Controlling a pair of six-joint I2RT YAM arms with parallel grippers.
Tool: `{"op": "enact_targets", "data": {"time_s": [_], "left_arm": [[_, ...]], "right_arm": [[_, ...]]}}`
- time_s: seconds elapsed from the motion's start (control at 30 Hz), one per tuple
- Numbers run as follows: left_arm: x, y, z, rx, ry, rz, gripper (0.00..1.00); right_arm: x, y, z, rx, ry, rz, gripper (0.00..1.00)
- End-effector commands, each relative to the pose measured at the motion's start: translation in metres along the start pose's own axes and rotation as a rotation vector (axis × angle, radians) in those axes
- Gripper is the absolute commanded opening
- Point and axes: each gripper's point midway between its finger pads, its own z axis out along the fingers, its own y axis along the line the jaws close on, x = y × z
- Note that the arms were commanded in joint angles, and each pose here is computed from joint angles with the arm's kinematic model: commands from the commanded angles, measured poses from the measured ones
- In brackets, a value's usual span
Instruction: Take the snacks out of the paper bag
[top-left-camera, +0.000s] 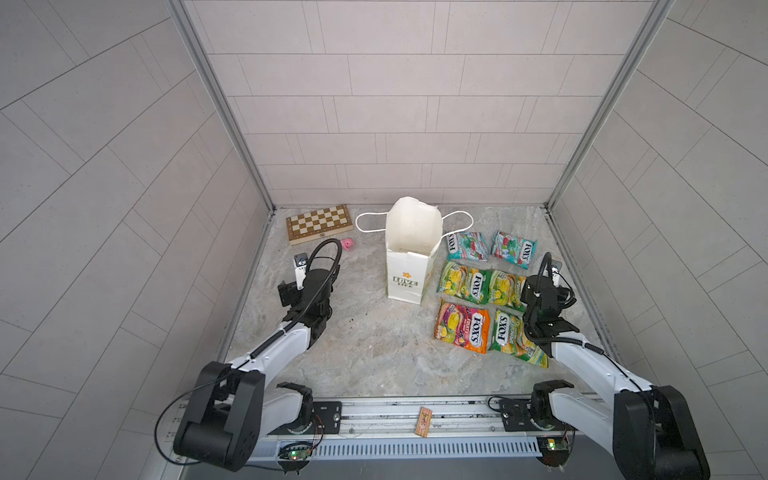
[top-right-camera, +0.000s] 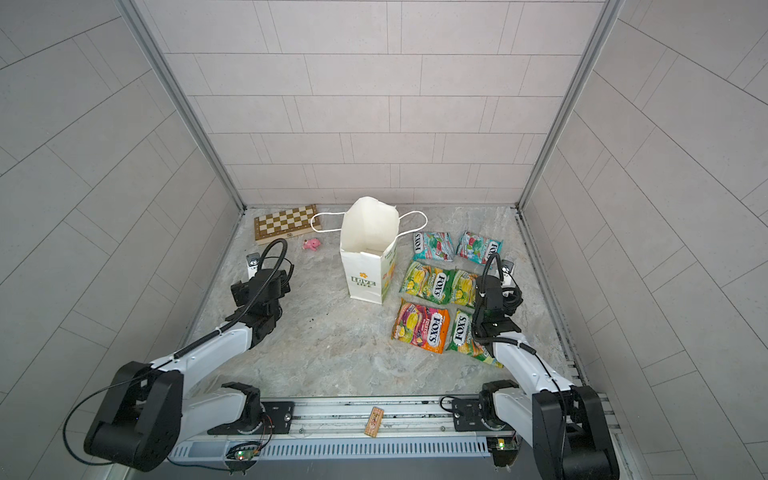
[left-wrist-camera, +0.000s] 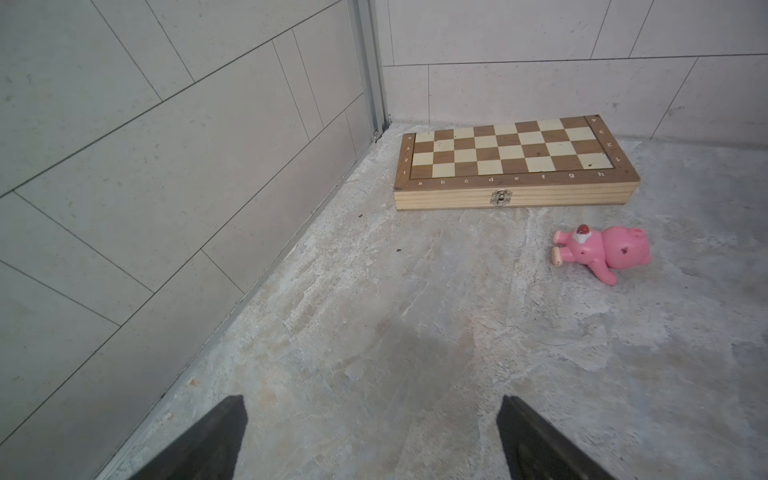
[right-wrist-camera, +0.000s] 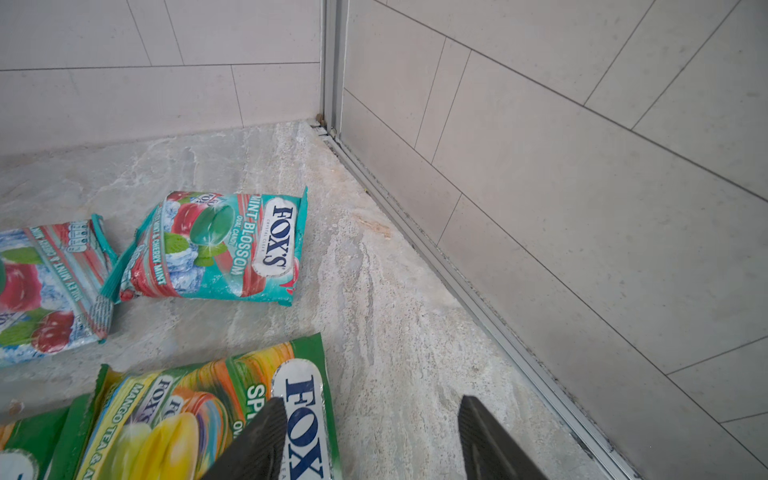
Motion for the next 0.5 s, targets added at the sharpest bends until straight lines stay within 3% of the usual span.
{"op": "enact_targets", "data": {"time_s": [0.0,0.23,0.47], "left_arm": [[-0.017,0.000,0.007,-0.033,-0.100,0.027,1.00],[-0.006,-0.016,0.020,0.010,-0.148,0.065,1.00],[0.004,-0.026,0.028,0.146,-0.186,-0.012,1.00]], "right_arm": [[-0.007,-0.002,0.007,0.026,-0.050,0.012,0.67],[0.002,0.022,0.019,-0.066,-0.042,-0.008,0.67],[0.007,0.059,0.025,-0.238,-0.070,-0.056,0.68]]}}
